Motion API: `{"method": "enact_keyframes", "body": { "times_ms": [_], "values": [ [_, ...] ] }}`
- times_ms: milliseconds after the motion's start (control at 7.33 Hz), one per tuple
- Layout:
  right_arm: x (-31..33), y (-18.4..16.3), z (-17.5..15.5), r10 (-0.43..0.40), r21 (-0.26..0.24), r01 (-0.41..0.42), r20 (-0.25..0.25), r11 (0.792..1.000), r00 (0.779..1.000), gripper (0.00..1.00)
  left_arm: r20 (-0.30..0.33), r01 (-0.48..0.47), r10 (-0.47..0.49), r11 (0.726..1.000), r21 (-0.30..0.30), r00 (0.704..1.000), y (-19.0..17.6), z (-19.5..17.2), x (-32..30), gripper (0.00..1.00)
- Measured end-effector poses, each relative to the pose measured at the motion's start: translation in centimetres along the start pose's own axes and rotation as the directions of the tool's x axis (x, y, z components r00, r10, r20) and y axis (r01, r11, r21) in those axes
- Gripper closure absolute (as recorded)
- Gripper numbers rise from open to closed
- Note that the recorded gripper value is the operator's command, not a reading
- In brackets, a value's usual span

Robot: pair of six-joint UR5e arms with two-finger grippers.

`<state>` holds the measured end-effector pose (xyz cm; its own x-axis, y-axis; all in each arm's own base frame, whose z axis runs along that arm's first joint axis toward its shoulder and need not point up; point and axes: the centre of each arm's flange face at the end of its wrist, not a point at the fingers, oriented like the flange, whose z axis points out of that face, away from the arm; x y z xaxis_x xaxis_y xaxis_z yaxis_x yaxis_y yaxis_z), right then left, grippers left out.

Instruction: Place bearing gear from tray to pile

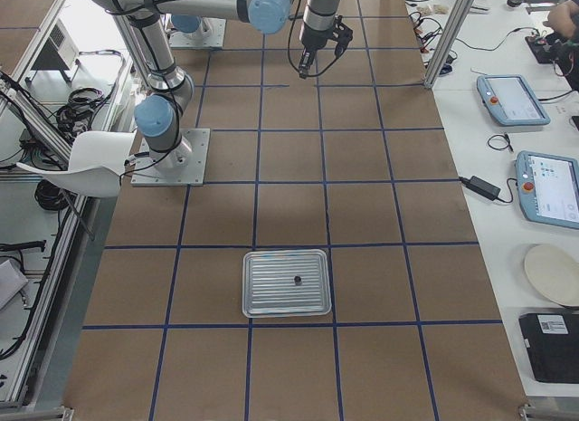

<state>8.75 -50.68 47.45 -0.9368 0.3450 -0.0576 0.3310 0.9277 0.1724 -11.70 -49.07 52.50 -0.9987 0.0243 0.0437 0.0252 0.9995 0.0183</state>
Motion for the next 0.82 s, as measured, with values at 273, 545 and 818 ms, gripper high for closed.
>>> {"method": "enact_keyframes", "body": {
  "times_ms": [273,545,818],
  "values": [
    [-11.1,1.0,5.8,-0.024,-0.016,0.025,0.019,1.0,1.0,1.0,0.002,0.0,0.0,1.0,-0.011,1.0,0.1,0.1,-0.1,0.0],
    [-19.4,1.9,13.1,-0.108,-0.014,0.108,0.024,0.994,0.994,1.0,0.003,0.0,0.0,1.0,-0.017,1.0,0.2,0.2,-0.3,0.0],
    [-23.7,2.2,19.9,-0.126,-0.036,0.127,0.031,0.991,0.992,1.0,0.004,-0.001,0.001,1.0,-0.02,1.0,0.2,0.2,-0.4,0.0]
  ]
}}
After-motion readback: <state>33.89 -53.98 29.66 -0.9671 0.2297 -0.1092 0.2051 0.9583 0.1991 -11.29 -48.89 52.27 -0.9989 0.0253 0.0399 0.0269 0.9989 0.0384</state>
